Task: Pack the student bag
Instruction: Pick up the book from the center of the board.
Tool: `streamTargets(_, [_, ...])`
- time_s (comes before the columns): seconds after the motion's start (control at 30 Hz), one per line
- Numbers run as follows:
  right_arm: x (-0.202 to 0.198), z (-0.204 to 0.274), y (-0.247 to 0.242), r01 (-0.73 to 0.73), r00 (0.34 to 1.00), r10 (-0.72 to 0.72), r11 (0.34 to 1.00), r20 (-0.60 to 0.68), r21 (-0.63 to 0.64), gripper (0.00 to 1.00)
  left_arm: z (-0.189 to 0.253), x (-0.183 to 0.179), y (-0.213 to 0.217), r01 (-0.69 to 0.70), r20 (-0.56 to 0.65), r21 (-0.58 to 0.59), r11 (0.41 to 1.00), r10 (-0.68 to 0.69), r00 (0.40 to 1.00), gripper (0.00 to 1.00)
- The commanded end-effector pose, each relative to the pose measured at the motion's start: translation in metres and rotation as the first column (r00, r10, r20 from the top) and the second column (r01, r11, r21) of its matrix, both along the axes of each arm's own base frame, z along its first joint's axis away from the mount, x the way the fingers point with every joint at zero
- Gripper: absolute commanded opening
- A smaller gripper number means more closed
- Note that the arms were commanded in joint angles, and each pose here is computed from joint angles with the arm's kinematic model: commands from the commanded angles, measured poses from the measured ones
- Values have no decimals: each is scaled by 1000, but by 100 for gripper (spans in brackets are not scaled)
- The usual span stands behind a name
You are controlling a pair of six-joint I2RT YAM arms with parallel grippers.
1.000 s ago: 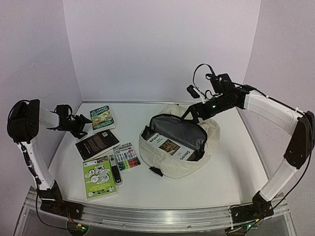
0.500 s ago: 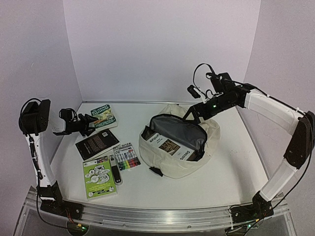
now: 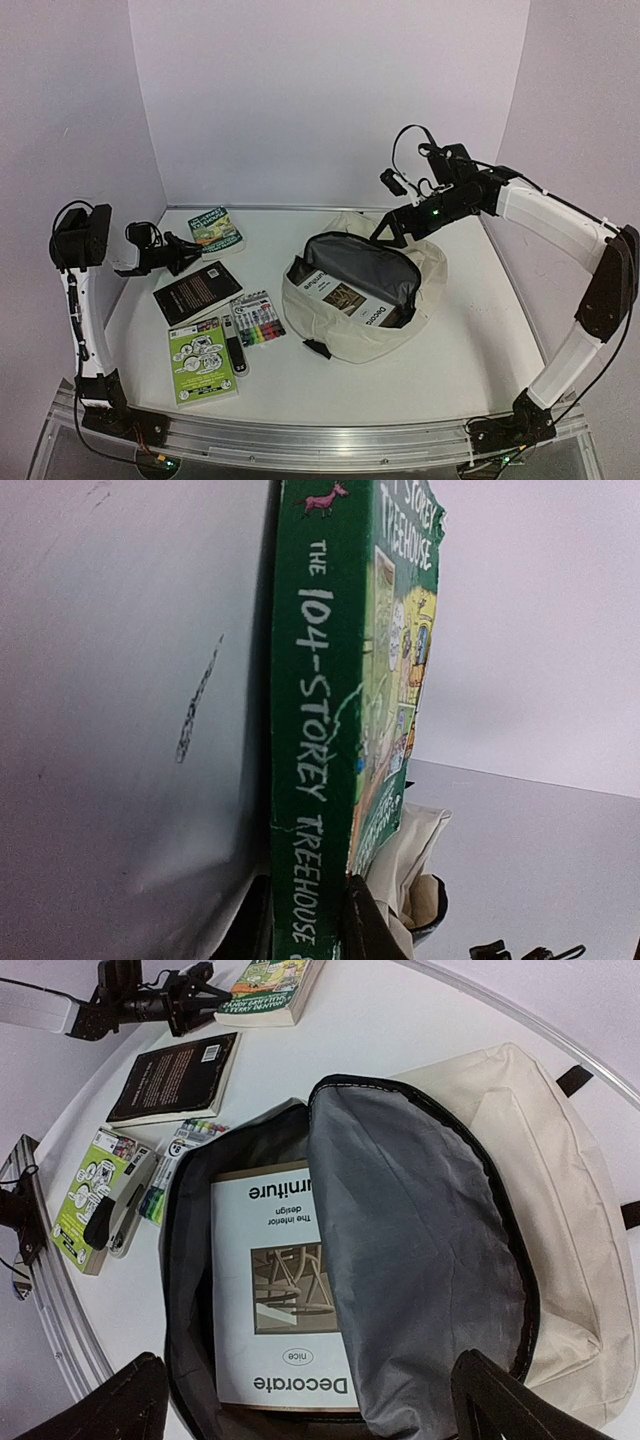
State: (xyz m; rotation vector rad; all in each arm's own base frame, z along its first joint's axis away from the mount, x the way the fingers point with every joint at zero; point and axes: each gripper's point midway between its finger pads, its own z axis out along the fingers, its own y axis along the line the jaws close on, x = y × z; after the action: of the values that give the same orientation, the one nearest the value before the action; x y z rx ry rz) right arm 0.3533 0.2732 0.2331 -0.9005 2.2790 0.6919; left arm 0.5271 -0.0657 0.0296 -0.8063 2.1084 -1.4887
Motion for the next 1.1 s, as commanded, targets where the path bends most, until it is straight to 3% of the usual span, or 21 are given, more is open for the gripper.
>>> streamTargets(0.0, [5,3,2,-10,1000,11,1000,26,-8,98,19,5,4,-1,-15,57,998,2,1000,4])
streamTargets(0.27, [3,1,6,-14,1000,14,1000,-1,14,98,109,3,-21,57,144,47,997,-63,988,0])
streamTargets(0.63, [26,2,8,33,998,-33,999,53,-2,98,216,-41,-126,192,243,19,981,-191,951,0])
streamTargets(0.8, [50,22,10,82,985,-83,997,149,15,98,263,-61,-169,243,306,23,970,-238,922,0])
streamTargets(0.97, [67,72,24,67,934,-94,994,344,90,98,293,-88,-222,352,332,67,934,-354,874,0])
streamTargets(1.07, [73,89,32,76,939,-127,983,320,169,98,305,-108,-249,434,368,83,897,-433,823,0])
